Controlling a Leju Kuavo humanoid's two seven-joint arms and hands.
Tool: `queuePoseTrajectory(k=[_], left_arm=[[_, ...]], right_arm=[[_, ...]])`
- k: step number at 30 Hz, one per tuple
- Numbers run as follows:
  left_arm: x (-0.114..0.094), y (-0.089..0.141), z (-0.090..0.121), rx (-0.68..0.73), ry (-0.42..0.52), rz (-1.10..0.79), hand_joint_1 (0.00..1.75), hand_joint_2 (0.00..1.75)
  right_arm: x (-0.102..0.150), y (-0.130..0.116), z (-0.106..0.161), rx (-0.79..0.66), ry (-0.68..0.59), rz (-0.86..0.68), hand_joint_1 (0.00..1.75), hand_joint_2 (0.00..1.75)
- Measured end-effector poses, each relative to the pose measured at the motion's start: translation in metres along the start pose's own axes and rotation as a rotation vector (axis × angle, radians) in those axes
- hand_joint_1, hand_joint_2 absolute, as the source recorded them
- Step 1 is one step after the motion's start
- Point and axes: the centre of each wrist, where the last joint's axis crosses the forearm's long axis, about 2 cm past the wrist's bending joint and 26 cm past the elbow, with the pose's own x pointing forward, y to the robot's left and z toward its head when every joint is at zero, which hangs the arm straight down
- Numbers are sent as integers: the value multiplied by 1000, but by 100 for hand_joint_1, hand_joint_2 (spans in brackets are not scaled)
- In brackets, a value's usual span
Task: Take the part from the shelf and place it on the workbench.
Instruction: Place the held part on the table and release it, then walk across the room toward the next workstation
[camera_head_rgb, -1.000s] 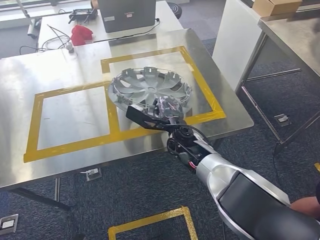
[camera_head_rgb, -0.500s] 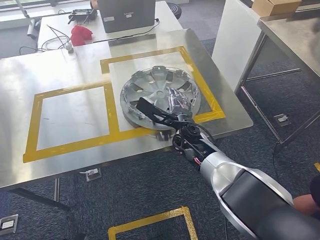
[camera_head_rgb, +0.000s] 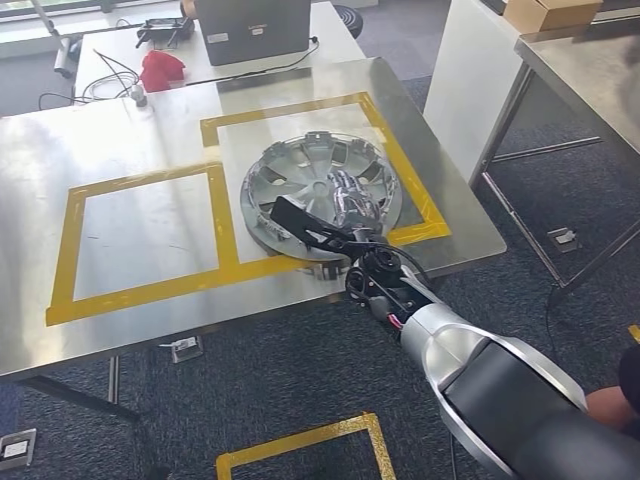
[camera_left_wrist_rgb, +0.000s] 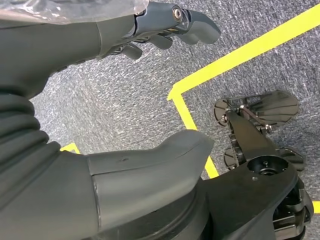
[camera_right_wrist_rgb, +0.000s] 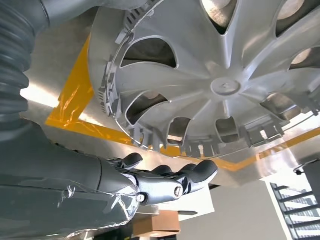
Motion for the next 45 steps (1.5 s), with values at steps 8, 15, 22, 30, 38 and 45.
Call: queuePoseTrajectory(k=[8,15,22,30,38,45], left_arm=[[0,0,0,10,2,12,0,0],[-1,0,0,13,4,25,0,0],[-11,1,2,20,20,46,0,0],[-16,4,3,33,30,55,0,0],[-22,5,5,39,28,78,0,0],[-23,5,5,41,29,81,0,0]], right_arm=[[6,0,0,26,-229,-107,0,175],[13,-2,-1,117,-456,-440,0,175],[37,-19,14,188,-682,-1100,0,175],[37,-50,38,138,-891,-1266,0,175],[25,-39,75,263,-1032,-1422,0,175],[20,-13,98,299,-1001,-1338,0,175]])
